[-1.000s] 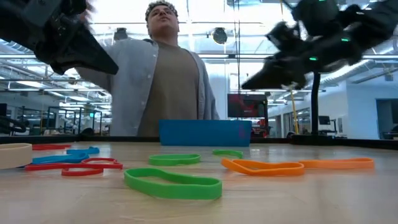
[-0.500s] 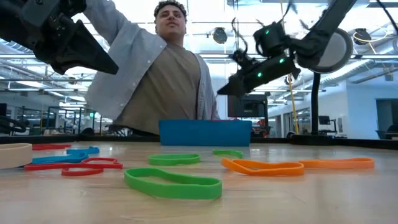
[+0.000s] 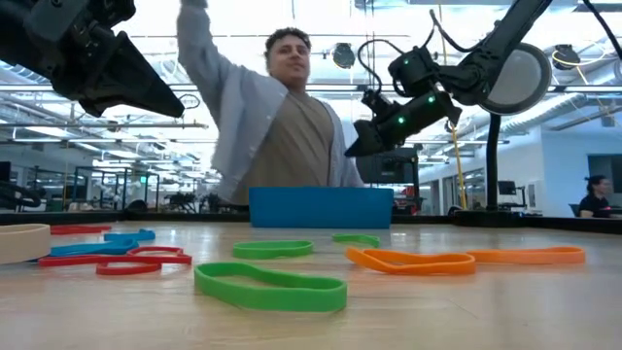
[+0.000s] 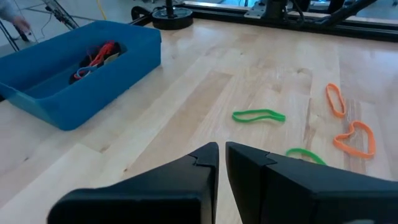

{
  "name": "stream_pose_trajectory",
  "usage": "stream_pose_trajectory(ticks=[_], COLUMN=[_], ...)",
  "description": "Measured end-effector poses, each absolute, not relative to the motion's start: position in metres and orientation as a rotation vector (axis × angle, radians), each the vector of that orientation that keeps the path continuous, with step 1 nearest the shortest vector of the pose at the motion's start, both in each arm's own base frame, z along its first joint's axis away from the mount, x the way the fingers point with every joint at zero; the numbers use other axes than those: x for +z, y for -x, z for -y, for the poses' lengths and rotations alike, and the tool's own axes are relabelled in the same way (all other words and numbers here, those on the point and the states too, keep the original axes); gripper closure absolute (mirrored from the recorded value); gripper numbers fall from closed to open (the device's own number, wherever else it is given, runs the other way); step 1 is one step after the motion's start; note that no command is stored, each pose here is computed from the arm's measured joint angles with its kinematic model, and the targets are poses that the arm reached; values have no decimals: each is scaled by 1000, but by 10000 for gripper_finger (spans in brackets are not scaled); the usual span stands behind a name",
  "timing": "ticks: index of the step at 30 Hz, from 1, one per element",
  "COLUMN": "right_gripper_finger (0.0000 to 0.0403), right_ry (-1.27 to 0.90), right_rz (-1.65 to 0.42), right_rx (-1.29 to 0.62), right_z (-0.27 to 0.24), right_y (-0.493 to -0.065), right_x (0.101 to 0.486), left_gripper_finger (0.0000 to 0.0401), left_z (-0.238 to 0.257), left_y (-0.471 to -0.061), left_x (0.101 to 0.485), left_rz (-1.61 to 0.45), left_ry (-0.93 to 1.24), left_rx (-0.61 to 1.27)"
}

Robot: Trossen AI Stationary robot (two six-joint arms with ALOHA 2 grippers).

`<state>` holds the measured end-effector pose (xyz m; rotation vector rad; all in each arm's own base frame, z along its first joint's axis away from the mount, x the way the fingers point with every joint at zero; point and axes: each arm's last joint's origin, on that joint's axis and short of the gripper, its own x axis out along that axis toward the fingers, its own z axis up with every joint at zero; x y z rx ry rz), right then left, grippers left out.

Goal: Pick and place rubber bands into bin
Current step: Put the red rubber band into the blue bin, then put the orange rubber band into the blue bin

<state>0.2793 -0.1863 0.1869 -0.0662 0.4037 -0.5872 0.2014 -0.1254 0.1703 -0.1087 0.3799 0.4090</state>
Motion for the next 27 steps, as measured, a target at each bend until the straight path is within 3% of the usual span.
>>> stream_pose_trajectory(ticks=[5,10,14,19,27], right_gripper_finger=[242,203,203,219,245], right_ry=[26,53,120,94,144], right_rz=[-500,-529,-569,-645,-703], right_rx=[-434,-72,185,361,335], right_z=[160,94,23,-46,-111], right_y=[-277,-272,-263,-242,-221], right_x=[196,212,196,160,120], left_gripper_finger=[364,364,364,364,364], left_z=[125,126,126,126,124], left_y=[-201,-201,-201,-201,-203], left_x=[170,170,170,171,171], left_rz=[-380,-380,-379,-373,-365], left_ry=[109,110,116,124,131], left_rx=[408,408,408,408,420])
